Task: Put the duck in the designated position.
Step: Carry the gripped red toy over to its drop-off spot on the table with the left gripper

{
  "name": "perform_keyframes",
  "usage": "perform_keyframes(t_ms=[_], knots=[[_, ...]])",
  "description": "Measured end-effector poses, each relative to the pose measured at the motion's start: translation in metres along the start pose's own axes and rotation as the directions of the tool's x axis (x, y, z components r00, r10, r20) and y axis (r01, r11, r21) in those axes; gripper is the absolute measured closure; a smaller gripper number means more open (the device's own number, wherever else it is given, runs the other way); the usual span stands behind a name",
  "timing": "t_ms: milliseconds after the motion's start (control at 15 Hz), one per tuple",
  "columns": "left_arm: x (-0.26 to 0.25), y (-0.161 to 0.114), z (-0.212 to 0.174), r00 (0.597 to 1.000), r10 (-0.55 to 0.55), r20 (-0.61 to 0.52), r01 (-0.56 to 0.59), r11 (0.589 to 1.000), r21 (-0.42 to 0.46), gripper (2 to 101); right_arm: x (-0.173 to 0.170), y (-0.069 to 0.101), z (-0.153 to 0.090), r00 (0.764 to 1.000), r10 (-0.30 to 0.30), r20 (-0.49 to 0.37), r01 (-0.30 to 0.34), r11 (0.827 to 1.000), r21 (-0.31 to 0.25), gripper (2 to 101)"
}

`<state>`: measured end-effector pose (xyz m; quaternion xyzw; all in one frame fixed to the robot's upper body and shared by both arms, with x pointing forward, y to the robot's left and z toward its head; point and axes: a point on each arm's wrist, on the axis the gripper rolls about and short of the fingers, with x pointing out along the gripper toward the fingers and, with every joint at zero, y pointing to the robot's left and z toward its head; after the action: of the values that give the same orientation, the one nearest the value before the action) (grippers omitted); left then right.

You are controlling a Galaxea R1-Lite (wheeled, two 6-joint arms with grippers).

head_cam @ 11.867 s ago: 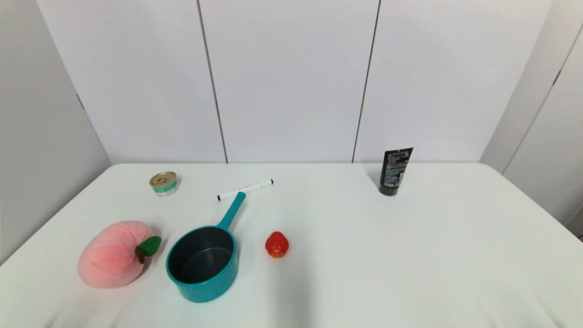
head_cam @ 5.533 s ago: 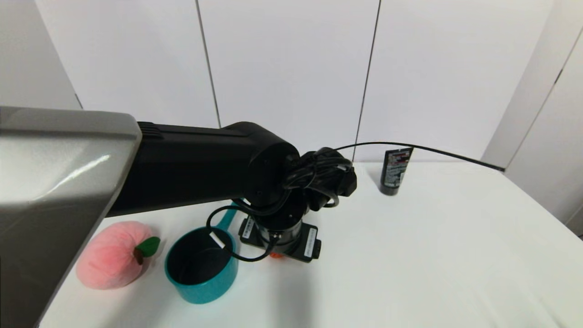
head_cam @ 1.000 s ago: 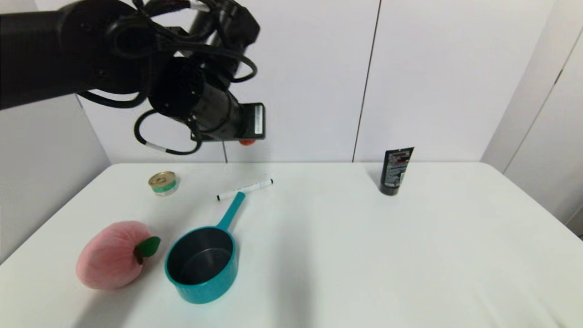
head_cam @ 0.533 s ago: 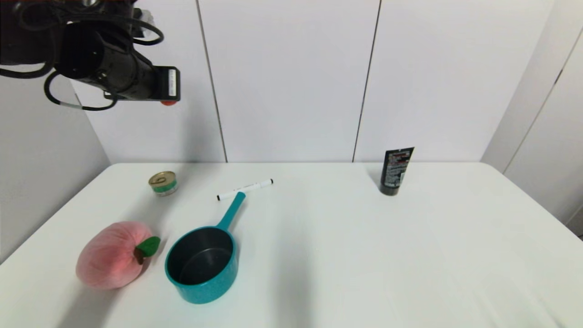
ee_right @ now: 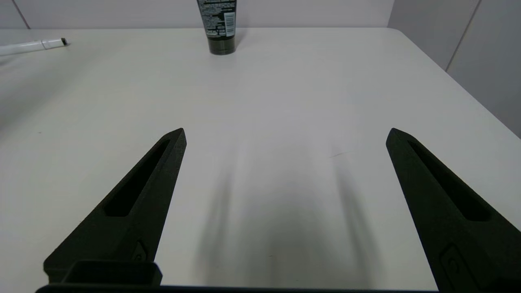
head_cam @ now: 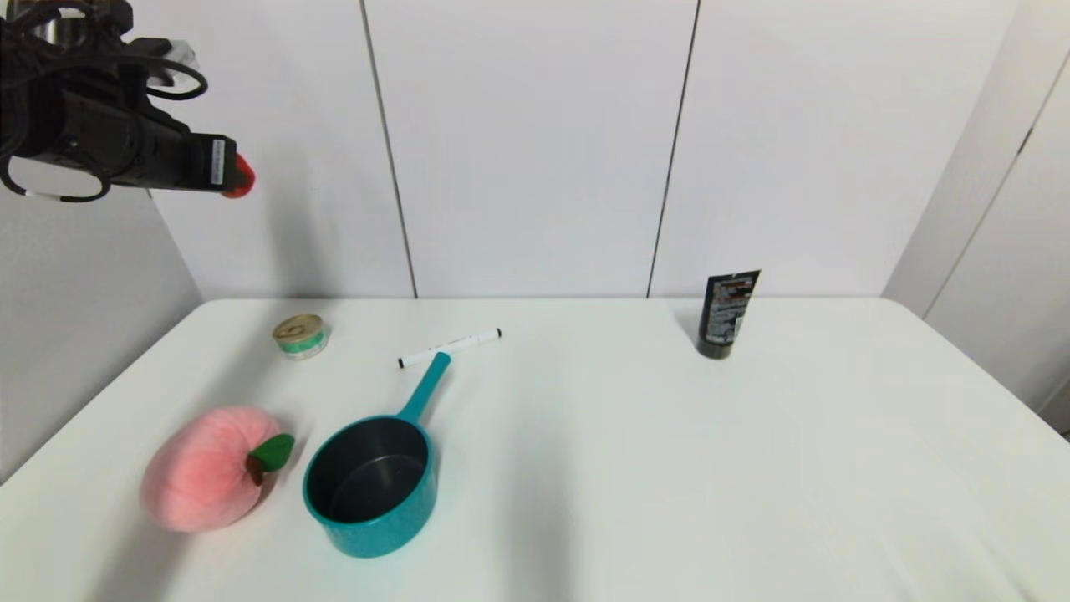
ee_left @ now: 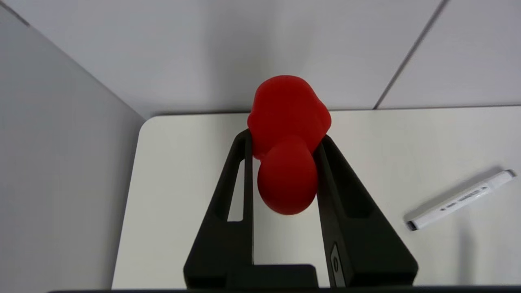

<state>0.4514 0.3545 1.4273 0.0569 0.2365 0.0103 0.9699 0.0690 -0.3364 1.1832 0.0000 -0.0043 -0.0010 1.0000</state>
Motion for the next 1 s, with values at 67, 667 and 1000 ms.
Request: perform_keyframes(t_ms=[67, 667, 1000], knots=[[0.006, 0.005, -0.004, 1.000, 0.002, -0.017, -0.002, 1.000, -0.004, 76.2, 0.000, 0.000, 0.000, 1.000, 0.000, 0.000, 0.000, 1.000, 0.000, 5.0], [0.065, 0.036, -0.044, 0.981, 0.013, -0.192, -0.025, 0.998, -0.062, 78.3, 0.000, 0.000, 0.000, 1.000, 0.000, 0.000, 0.000, 1.000, 0.000, 5.0], [0.090, 0.037, -0.062, 0.966, -0.007, -0.257, -0.013, 0.997, -0.075, 78.9, 0.000, 0.000, 0.000, 1.000, 0.000, 0.000, 0.000, 1.000, 0.000, 5.0]])
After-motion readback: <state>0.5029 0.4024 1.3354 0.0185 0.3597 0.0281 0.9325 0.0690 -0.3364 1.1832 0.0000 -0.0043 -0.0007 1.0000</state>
